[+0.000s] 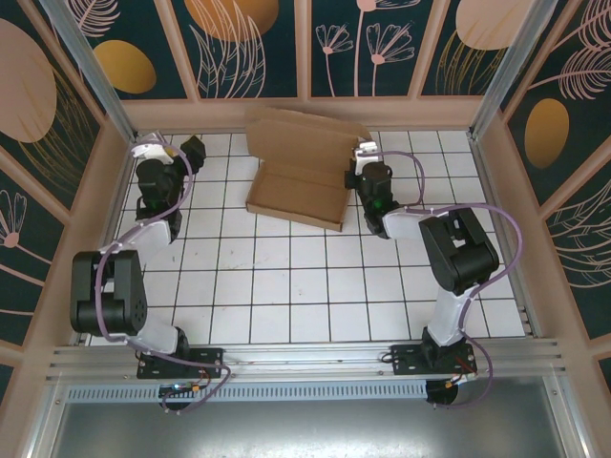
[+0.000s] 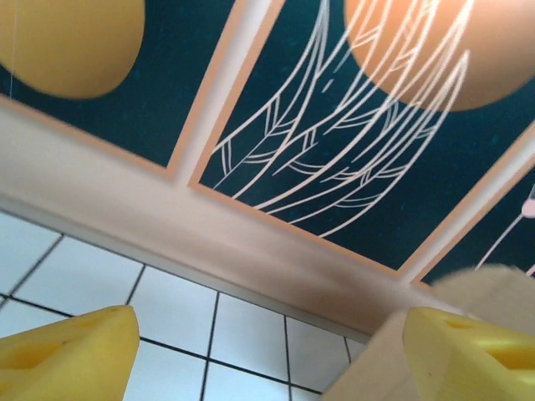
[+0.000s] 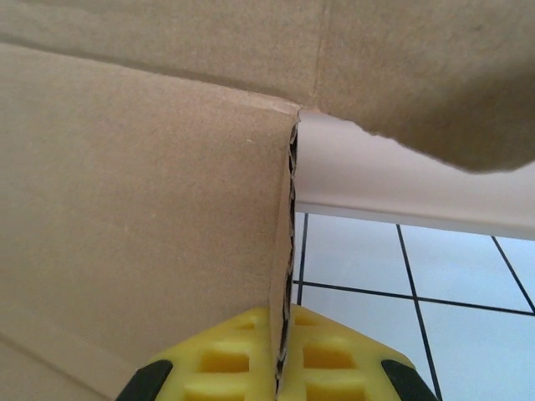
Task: Fold the paper box
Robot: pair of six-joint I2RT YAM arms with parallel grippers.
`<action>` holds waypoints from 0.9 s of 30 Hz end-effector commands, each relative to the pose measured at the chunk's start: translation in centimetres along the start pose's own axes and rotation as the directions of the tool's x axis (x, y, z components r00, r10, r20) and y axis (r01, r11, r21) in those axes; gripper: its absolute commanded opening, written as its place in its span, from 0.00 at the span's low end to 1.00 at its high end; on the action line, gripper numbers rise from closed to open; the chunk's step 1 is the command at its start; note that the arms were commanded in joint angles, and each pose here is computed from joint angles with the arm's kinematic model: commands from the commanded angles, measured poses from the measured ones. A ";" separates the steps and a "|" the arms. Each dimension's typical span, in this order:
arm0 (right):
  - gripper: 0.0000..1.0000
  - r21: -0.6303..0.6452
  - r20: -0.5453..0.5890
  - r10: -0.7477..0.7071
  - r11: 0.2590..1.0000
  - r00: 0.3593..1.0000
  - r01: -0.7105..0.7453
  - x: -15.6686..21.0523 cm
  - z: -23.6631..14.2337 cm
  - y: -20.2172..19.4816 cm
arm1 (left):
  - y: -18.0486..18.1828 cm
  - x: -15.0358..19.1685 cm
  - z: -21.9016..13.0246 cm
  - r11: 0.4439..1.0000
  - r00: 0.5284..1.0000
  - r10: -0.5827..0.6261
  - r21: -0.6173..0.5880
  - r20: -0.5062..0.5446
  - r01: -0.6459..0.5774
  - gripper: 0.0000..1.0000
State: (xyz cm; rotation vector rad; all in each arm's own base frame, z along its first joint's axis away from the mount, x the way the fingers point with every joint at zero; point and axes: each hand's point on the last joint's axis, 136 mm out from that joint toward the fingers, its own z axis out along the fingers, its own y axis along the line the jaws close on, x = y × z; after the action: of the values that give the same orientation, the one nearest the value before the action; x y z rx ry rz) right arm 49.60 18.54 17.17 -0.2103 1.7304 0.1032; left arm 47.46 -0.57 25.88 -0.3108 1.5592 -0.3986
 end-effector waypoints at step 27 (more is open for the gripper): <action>0.00 -0.334 -0.078 -0.188 0.930 0.979 0.152 2.3 -0.9 5.0 | -2.8 17.5 5.2 0.983 0.811 0.089 0.181 -0.578 0.021 0.56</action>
State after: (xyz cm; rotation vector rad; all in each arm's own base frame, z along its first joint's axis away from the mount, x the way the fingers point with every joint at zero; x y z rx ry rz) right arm 48.00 22.22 17.27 -0.4991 1.7278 0.2394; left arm 52.60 -11.11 14.15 0.0805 1.9986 -0.6473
